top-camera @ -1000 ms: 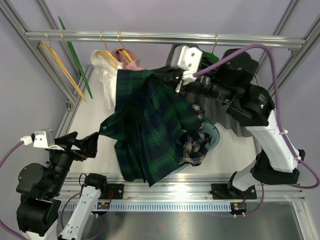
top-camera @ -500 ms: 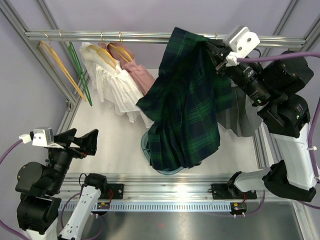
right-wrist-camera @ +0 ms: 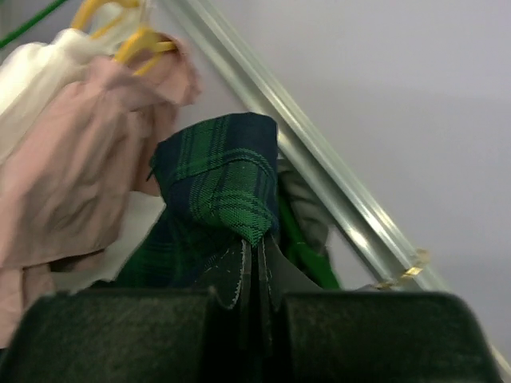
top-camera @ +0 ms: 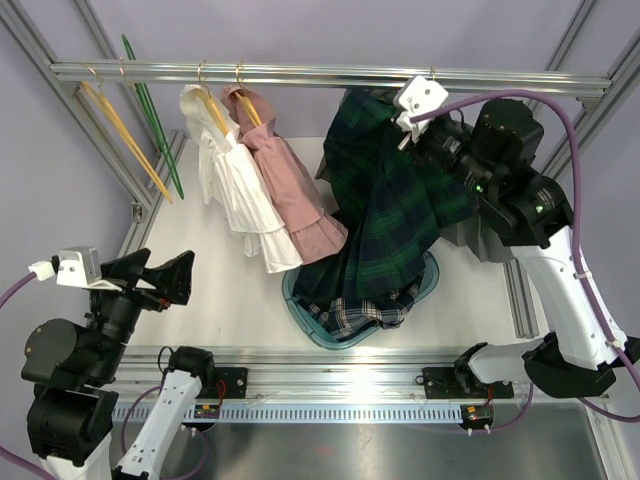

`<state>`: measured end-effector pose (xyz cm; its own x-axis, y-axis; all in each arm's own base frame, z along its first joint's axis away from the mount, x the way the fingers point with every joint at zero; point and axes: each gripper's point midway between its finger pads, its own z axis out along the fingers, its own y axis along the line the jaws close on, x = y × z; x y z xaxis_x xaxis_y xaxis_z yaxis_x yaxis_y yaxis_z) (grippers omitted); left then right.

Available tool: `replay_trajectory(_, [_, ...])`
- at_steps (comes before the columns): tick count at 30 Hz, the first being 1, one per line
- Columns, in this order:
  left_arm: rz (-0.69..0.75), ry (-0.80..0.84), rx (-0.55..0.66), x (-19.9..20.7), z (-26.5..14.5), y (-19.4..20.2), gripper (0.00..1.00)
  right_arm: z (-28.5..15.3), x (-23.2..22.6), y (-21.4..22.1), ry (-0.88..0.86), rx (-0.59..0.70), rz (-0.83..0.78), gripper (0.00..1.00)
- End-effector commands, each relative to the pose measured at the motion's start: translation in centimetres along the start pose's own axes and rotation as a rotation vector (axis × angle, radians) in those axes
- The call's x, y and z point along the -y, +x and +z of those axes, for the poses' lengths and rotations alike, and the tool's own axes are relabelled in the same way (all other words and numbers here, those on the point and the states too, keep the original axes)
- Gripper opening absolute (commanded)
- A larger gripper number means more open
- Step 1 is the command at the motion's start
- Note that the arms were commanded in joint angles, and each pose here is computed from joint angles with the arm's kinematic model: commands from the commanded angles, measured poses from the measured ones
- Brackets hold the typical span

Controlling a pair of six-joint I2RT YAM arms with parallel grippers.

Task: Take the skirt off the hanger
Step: Place the skirt into the basket

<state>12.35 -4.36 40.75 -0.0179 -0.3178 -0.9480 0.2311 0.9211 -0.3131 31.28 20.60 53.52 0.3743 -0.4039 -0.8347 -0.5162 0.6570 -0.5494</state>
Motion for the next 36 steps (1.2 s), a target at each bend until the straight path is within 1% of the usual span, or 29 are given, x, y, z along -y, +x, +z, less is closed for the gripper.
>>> replay_trajectory(1, [0.013,0.022,0.043,0.6,-0.4,-1.4,0.99,-2.7,-3.5,-3.4,-0.188,0.167,0.064,0.00])
replay_trajectory(3, [0.011,0.022,0.043,0.5,-0.4,-1.4,0.99,-2.7,-5.6,-2.7,-0.266,0.174,0.111,0.00])
replay_trajectory(4, [0.010,0.022,0.043,0.5,-0.4,-1.3,0.99,-3.6,-6.7,-3.3,-0.317,0.203,0.151,0.00])
replay_trajectory(8, [0.009,0.017,0.038,0.4,-0.2,-1.1,0.99,-4.4,-9.5,-2.8,-0.427,0.217,0.276,0.00])
replay_trajectory(10, [0.011,0.011,0.035,0.3,0.0,-1.0,0.99,-4.9,-11.2,-2.2,-0.486,0.219,0.343,0.00])
replay_trajectory(11, [0.011,0.013,0.036,0.3,0.0,-1.0,0.99,-4.8,-12.5,-0.9,-0.517,0.194,0.371,0.00])
replay_trajectory(12, [0.011,0.011,0.035,0.3,0.0,-0.9,0.99,-5.6,-12.8,-1.5,-0.537,0.227,0.383,0.00])
replay_trajectory(13, [0.011,0.010,0.035,0.2,0.0,-0.9,0.99,-5.8,-13.3,-1.1,-0.553,0.226,0.395,0.00])
replay_trajectory(17, [0.007,0.012,0.033,0.2,0.2,-0.7,0.99,-6.5,-16.9,1.9,-0.678,0.166,0.421,0.00])
replay_trajectory(19, [0.007,0.011,0.027,0.1,0.5,-0.5,0.99,-7.3,-18.7,2.8,-0.775,0.160,0.418,0.00])
replay_trajectory(20, [0.007,0.014,0.029,0.2,0.6,-0.6,0.99,-7.3,-20.0,3.9,-0.824,0.132,0.435,0.00])
replay_trajectory(22, [0.009,0.017,0.022,0.3,0.9,-0.5,0.99,-8.1,-22.4,4.6,-0.920,0.132,0.392,0.00])
replay_trajectory(23, [0.009,0.020,0.025,0.3,0.9,-0.6,0.99,-8.3,-24.1,6.2,-0.955,0.073,0.389,0.00])
replay_trajectory(24, [0.009,0.019,0.023,0.3,1.0,-0.6,0.99,-8.0,-25.1,7.5,-0.952,0.056,0.312,0.00])
replay_trajectory(25, [0.011,0.020,0.026,0.3,1.0,-0.7,0.99,-8.6,-26.8,7.9,-0.994,0.050,0.278,0.00])
replay_trajectory(26, [0.011,0.019,0.024,0.3,1.0,-0.6,0.99,-9.1,-28.3,9.5,-1.019,0.023,0.264,0.00])
replay_trajectory(28, [0.011,0.019,0.029,0.4,0.8,-0.8,0.99,-9.6,-29.8,11.2,-1.048,0.007,0.203,0.00])
replay_trajectory(29, [0.011,0.017,0.027,0.3,0.8,-0.7,0.99,-10.5,-31.5,12.4,-1.096,-0.029,0.189,0.00])
replay_trajectory(30, [0.009,0.018,0.026,0.3,0.8,-0.6,0.99,-10.6,-32.1,13.2,-1.109,-0.042,0.154,0.00])
replay_trajectory(32, [0.003,0.017,0.026,0.3,0.7,-0.5,0.99,-11.4,-34.0,15.2,-1.165,-0.082,0.120,0.00])
replay_trajectory(33, [0.001,0.018,0.026,0.3,0.8,-0.4,0.99,-11.2,-34.4,15.9,-1.160,-0.104,0.107,0.00])
replay_trajectory(36, [-0.015,0.029,0.024,0.4,0.9,-0.1,0.99,-10.5,-36.0,18.5,-1.173,-0.192,0.133,0.00])
